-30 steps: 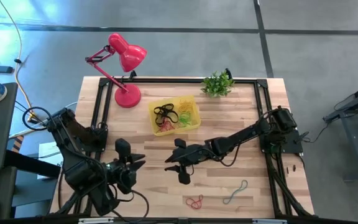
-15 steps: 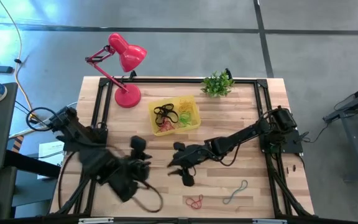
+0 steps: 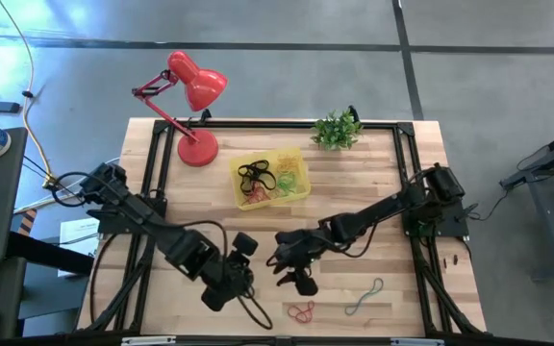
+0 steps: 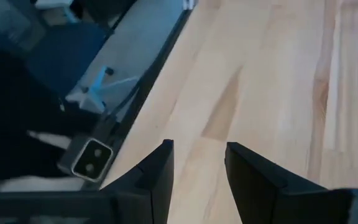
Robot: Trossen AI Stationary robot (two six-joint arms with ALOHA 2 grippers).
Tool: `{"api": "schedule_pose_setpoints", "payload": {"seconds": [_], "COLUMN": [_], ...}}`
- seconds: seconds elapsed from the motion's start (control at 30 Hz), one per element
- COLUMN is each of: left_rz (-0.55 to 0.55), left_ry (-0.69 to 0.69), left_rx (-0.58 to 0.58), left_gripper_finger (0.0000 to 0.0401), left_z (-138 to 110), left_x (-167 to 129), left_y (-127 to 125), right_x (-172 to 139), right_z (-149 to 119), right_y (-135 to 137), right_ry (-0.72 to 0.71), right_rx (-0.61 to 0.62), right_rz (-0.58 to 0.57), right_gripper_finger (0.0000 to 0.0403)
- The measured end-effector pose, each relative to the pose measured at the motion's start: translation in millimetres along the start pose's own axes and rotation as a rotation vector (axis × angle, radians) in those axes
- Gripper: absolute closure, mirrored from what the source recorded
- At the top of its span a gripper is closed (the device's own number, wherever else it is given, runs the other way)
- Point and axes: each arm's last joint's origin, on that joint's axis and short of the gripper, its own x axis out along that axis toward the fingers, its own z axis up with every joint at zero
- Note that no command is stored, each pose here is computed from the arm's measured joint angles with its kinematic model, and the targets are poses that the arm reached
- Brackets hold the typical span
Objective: Pick and place rubber bands into bin
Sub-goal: Put the red rubber band into the yellow bin
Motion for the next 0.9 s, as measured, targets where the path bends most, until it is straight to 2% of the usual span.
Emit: {"api": "schedule_pose_setpoints", "payload": {"seconds": [0.07,0.23,0.4,0.63,0.8,0.9], "left_rz": [-0.01,0.031,0.024,0.014,0.041,0.066], "left_ry": [0.005,0.01,-0.004,0.013,0.015,0.005], "left_rx": [0.002,0.007,-0.001,0.008,0.009,0.01], "left_gripper_finger": [0.0304,0.0304,0.0304,0.0304,0.0304,0.0304], "left_z": [-2,-2,-1,1,2,3], "left_x": [1,2,2,13,19,20], "left_y": [-1,0,0,-6,-9,-8], "right_x": [1,2,-1,-42,-88,-115], "right_z": [-1,-1,-3,20,26,26], "right_y": [1,0,-4,25,42,54], "right_ry": [0.009,0.012,0.034,-0.063,-0.039,-0.023], "right_rx": [0.058,0.08,0.144,-0.092,-0.168,-0.169], "right_rz": [-0.017,0.038,-0.034,-0.239,-0.402,-0.452], "right_gripper_finger": [0.0268,0.0269,0.0272,0.0296,0.0319,0.033]}}
